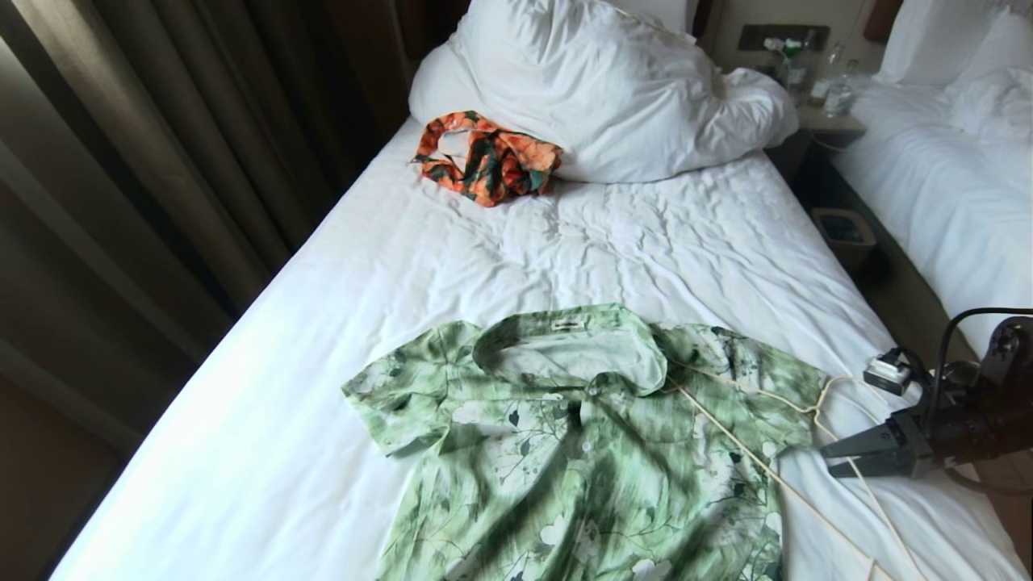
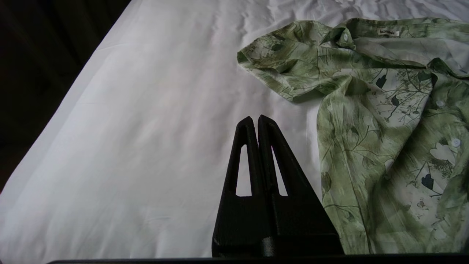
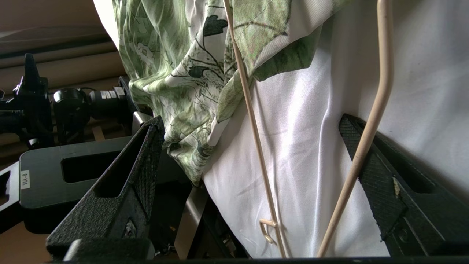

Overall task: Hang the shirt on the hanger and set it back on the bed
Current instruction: Lift the shirt and hanger

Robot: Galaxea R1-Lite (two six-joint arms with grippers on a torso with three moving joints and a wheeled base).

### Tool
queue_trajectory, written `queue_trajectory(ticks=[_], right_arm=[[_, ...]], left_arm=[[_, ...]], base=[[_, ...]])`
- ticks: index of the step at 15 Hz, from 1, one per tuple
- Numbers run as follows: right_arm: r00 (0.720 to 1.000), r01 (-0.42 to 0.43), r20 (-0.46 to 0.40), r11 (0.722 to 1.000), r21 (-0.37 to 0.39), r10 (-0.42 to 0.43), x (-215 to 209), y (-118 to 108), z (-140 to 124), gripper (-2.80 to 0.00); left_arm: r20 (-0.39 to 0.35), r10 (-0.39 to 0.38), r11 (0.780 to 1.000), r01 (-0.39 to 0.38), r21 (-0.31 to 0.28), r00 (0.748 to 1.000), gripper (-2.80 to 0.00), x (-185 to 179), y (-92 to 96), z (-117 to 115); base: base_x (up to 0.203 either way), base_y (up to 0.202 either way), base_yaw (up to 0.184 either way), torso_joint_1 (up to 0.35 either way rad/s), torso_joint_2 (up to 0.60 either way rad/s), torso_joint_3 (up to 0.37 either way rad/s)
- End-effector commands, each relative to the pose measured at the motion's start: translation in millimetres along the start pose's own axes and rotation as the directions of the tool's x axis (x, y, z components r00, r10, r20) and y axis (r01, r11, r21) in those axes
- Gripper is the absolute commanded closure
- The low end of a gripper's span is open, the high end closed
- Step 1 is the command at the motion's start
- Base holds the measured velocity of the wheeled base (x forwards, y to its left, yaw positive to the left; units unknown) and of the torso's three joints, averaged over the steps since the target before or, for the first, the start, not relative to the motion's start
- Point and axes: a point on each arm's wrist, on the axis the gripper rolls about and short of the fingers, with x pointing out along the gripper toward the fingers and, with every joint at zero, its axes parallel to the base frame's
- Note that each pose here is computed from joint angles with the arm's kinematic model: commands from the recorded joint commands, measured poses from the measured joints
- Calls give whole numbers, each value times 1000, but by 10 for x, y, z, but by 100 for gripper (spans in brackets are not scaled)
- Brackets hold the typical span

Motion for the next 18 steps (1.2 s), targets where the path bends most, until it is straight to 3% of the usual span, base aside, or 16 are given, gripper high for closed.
queue_trajectory(ticks=[1, 5, 8, 17, 18], right_arm=[[1000, 2, 5, 1000, -7, -2, 20, 5, -25, -280], [997, 47, 55, 997, -54, -44, 130, -92, -191, -280], [986, 106, 145, 986, -133, -86, 170, -120, -236, -280], [988, 93, 134, 983, -160, -71, 230, 29, -211, -280], [988, 93, 135, 982, -161, -72, 227, 33, -209, 0]], left_arm=[[0, 1, 1000, -1, -1, 1000, 0, 1, 0, -3], [0, 1, 1000, -1, -1, 1000, 0, 1, 0, -3], [-1, 1, 1000, -1, -1, 1000, 0, 1, 0, -4], [-1, 1, 1000, -1, -1, 1000, 0, 1, 0, -4], [0, 1, 1000, -1, -1, 1000, 0, 1, 0, -3]], base=[[0, 0, 0, 0, 0, 0], [0, 0, 0, 0, 0, 0], [0, 0, 0, 0, 0, 0], [0, 0, 0, 0, 0, 0], [0, 0, 0, 0, 0, 0]])
